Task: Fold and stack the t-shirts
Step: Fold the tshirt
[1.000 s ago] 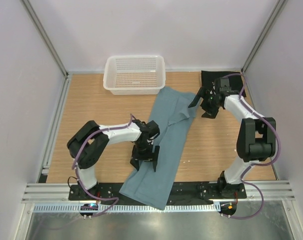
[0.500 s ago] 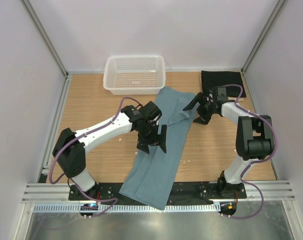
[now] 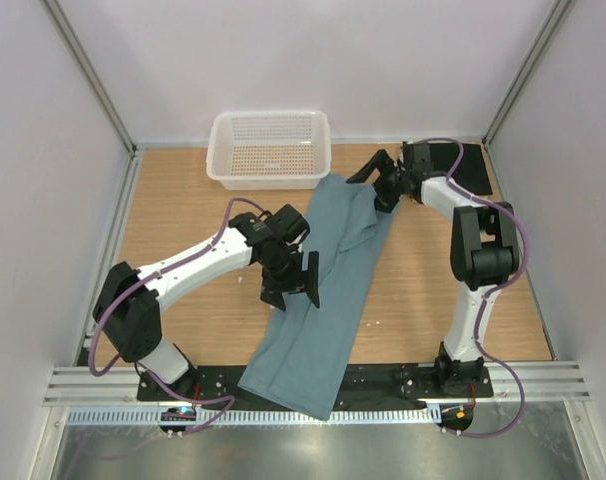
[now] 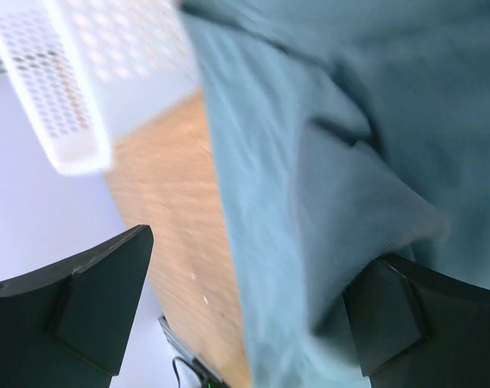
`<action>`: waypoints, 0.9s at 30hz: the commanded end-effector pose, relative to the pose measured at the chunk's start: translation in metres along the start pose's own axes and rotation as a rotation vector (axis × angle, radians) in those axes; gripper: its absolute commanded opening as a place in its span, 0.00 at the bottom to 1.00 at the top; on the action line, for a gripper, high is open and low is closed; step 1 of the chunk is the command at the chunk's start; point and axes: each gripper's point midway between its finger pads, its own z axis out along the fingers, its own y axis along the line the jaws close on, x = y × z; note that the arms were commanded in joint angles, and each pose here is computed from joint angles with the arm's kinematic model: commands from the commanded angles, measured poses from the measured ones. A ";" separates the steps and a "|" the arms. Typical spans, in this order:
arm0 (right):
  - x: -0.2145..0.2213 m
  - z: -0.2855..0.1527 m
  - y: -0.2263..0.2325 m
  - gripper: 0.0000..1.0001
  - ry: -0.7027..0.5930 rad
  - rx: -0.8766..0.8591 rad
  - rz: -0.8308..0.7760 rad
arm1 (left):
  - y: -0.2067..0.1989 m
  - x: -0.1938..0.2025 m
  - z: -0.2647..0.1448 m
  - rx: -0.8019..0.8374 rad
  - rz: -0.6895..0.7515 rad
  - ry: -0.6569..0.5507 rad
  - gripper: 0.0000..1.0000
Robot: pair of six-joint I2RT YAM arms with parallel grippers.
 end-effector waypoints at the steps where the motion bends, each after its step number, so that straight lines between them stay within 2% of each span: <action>1: -0.024 0.026 0.054 1.00 -0.024 -0.129 -0.066 | 0.000 0.000 -0.016 0.025 -0.002 -0.044 0.83; 2: -0.038 0.019 0.085 1.00 -0.044 -0.174 -0.105 | 0.000 -0.001 -0.018 0.033 -0.001 -0.047 0.83; 6: -0.041 -0.001 0.105 1.00 -0.059 -0.198 -0.229 | 0.006 -0.004 -0.022 0.022 0.012 -0.088 0.85; 12: -0.043 -0.026 0.051 1.00 -0.033 -0.027 -0.269 | 0.017 -0.011 -0.016 0.002 -0.002 -0.091 0.85; 14: -0.030 -0.026 0.033 1.00 0.009 0.007 -0.282 | 0.019 -0.015 -0.014 -0.008 -0.001 -0.101 0.84; 17: -0.011 -0.028 0.018 1.00 0.062 0.010 -0.300 | 0.030 -0.025 -0.016 -0.051 -0.025 -0.137 0.84; 20: 0.003 -0.028 0.010 1.00 0.062 0.017 -0.338 | 0.041 -0.038 -0.030 -0.074 -0.064 -0.213 0.81; 24: 0.024 -0.019 -0.003 0.99 0.128 0.026 -0.348 | 0.056 -0.056 -0.049 -0.042 -0.134 -0.290 0.78; 27: 0.024 -0.017 -0.016 0.97 0.116 0.074 -0.352 | 0.060 -0.058 -0.054 -0.001 -0.168 -0.287 0.76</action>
